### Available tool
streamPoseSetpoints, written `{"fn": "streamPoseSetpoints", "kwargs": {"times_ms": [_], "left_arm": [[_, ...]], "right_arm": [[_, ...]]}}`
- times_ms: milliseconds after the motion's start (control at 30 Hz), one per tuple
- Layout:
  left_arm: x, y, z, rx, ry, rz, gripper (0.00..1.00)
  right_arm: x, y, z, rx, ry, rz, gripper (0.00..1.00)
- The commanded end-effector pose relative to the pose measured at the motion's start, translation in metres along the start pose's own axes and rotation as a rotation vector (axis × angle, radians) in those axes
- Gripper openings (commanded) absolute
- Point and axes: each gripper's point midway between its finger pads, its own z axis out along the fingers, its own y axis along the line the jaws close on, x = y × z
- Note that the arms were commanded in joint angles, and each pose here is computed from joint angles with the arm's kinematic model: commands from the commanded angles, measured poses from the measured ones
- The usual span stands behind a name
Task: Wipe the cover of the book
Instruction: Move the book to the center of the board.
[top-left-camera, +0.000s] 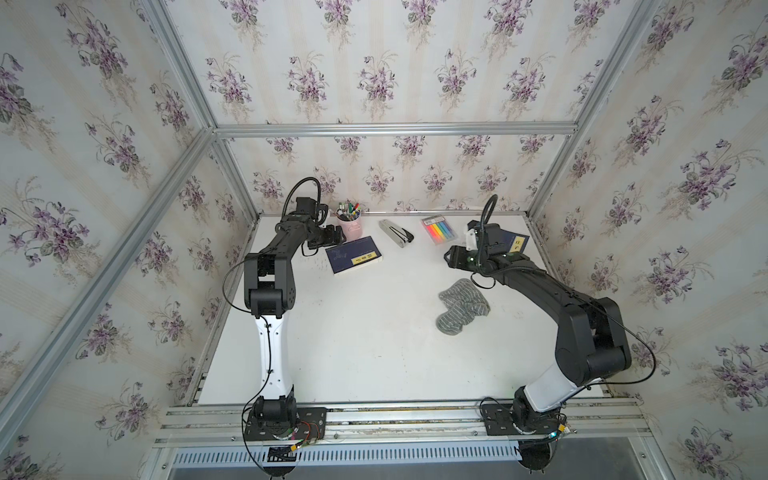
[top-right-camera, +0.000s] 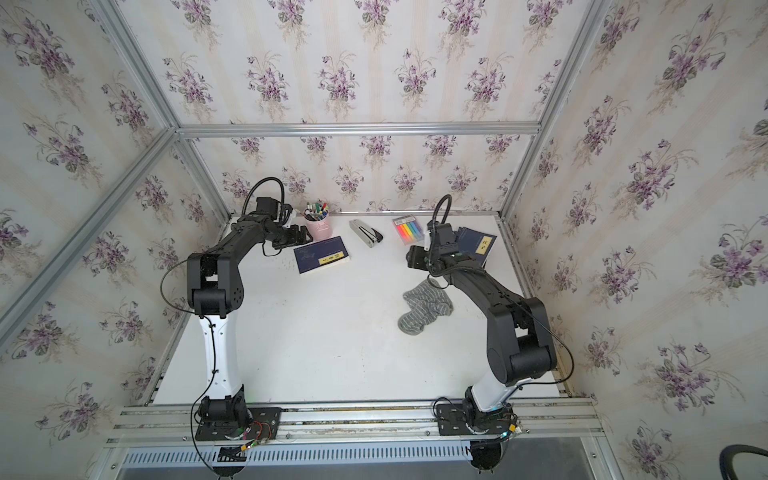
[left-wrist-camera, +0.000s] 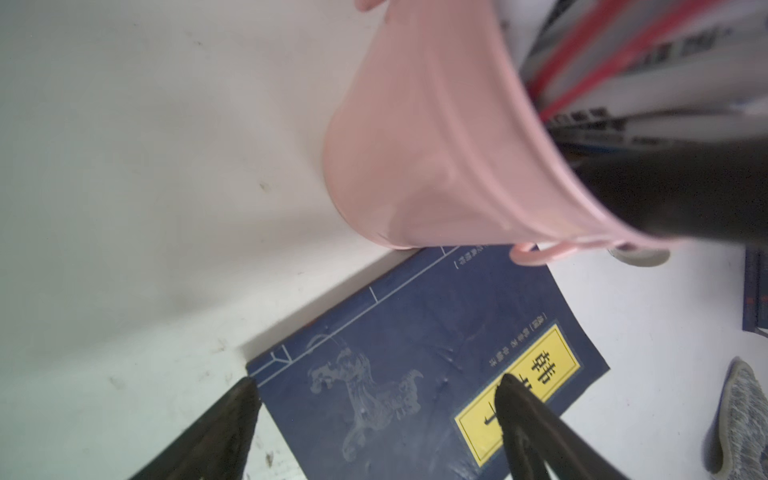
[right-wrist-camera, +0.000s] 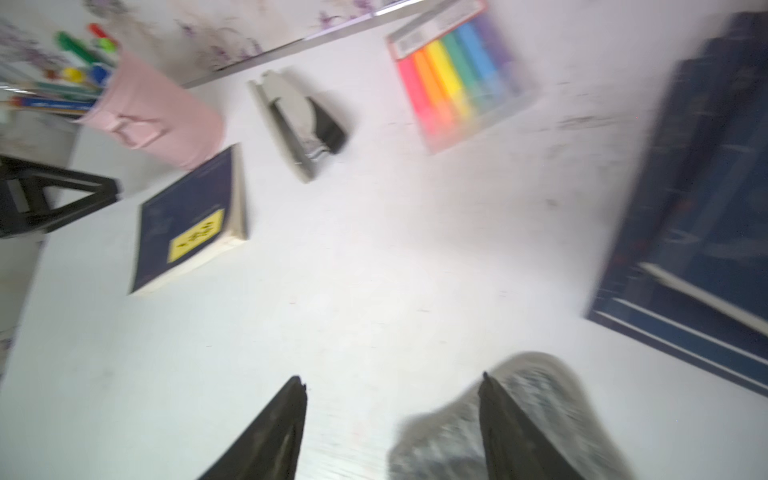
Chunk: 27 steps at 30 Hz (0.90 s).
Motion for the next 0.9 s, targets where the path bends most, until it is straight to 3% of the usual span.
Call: {"fn": "streamPoseSetpoints", "kwargs": {"times_ms": [0, 167, 467, 867], "left_arm": [[0.002, -0.003, 0.002, 0.028, 0.033, 0.011, 0.89], [0.009, -0.005, 0.006, 0.063, 0.067, 0.012, 0.87], [0.029, 0.002, 0.021, 0.066, 0.15, 0.04, 0.85], [0.065, -0.031, 0.011, 0.241, 0.273, 0.045, 0.78]], "right_arm": [[-0.01, 0.055, 0.03, -0.167, 0.001, 0.032, 0.67], [0.005, 0.099, 0.084, -0.24, 0.081, 0.059, 0.67], [0.007, 0.117, 0.154, -0.331, 0.159, 0.197, 0.66], [0.034, 0.12, 0.186, -0.35, 0.262, 0.218, 0.66]]}}
